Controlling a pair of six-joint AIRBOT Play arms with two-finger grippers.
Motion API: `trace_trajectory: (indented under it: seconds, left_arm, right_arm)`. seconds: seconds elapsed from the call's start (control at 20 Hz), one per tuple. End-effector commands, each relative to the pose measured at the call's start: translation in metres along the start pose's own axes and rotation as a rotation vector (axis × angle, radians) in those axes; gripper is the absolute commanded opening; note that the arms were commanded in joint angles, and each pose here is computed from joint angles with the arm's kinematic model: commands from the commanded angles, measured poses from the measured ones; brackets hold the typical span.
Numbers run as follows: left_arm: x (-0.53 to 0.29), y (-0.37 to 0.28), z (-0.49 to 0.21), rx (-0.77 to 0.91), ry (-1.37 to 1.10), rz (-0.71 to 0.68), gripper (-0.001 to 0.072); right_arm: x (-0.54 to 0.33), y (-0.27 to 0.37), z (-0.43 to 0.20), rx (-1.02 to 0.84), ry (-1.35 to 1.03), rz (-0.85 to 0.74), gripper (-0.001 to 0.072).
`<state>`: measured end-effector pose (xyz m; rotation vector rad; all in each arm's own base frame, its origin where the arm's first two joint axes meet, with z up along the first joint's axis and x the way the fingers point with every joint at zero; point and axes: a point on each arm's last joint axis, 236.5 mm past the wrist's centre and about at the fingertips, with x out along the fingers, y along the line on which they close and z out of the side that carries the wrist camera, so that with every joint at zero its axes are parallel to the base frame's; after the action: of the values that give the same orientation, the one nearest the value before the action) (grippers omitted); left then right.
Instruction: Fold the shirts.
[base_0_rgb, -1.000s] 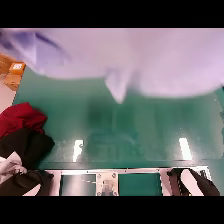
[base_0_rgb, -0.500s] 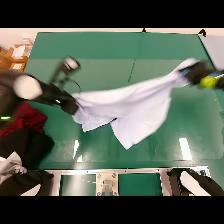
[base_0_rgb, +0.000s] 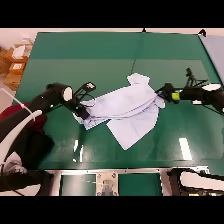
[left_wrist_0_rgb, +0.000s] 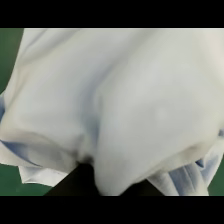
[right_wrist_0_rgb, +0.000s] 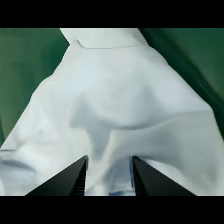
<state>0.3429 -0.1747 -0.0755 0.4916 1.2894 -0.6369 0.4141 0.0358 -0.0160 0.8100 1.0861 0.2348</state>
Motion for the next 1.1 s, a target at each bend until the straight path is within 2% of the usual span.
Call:
trace_trajectory:
  seconds: [0.0,0.1,0.25,0.4,0.5,0.55,0.6,0.65,0.7,0.9,1.05]
  left_arm:
    - [0.000,0.004,-0.004,0.022,0.047,0.007,0.0031]
    - [0.000,0.002,-0.010,0.023,0.074,-0.004,0.0031]
    - [-0.001,0.001,-0.012,0.022,0.084,-0.007,0.0032]
    - [-0.002,-0.001,-0.016,0.019,0.101,-0.014,0.0031]
    - [-0.002,-0.002,-0.020,0.019,0.118,-0.020,0.0031]
    - [-0.002,-0.003,-0.022,0.019,0.128,-0.024,0.0031]
    - [-0.003,-0.003,-0.023,0.019,0.133,-0.025,0.0031]
    - [-0.003,-0.003,-0.024,0.020,0.133,-0.024,0.0031]
    - [-0.004,-0.002,-0.024,0.022,0.133,-0.020,0.0031]
    - [-0.038,0.013,-0.011,0.035,0.122,0.041,0.0030]
    - [-0.117,0.025,0.031,0.033,-0.019,0.111,0.0030]
  right_arm:
    - [-0.050,-0.035,-0.020,0.066,0.071,-0.109,0.0426]
    - [-0.059,-0.064,-0.062,0.138,0.105,-0.197,0.0447]
    - [-0.027,-0.077,-0.127,0.220,0.186,-0.175,0.0445]
    - [0.010,-0.074,-0.150,0.217,0.196,-0.135,0.0440]
    - [0.029,-0.062,-0.156,0.206,0.223,-0.099,0.0395]
    - [0.037,-0.056,-0.159,0.193,0.244,-0.081,0.0335]
    - [0.041,-0.052,-0.159,0.169,0.257,-0.070,0.0226]
    - [0.042,-0.048,-0.156,0.144,0.256,-0.063,0.0107]
    - [0.041,-0.042,-0.151,0.128,0.257,-0.049,0.0028]
    - [-0.007,0.029,-0.087,-0.040,0.204,0.081,0.0013]
    - [-0.114,0.130,-0.002,-0.274,-0.102,0.154,0.0013]
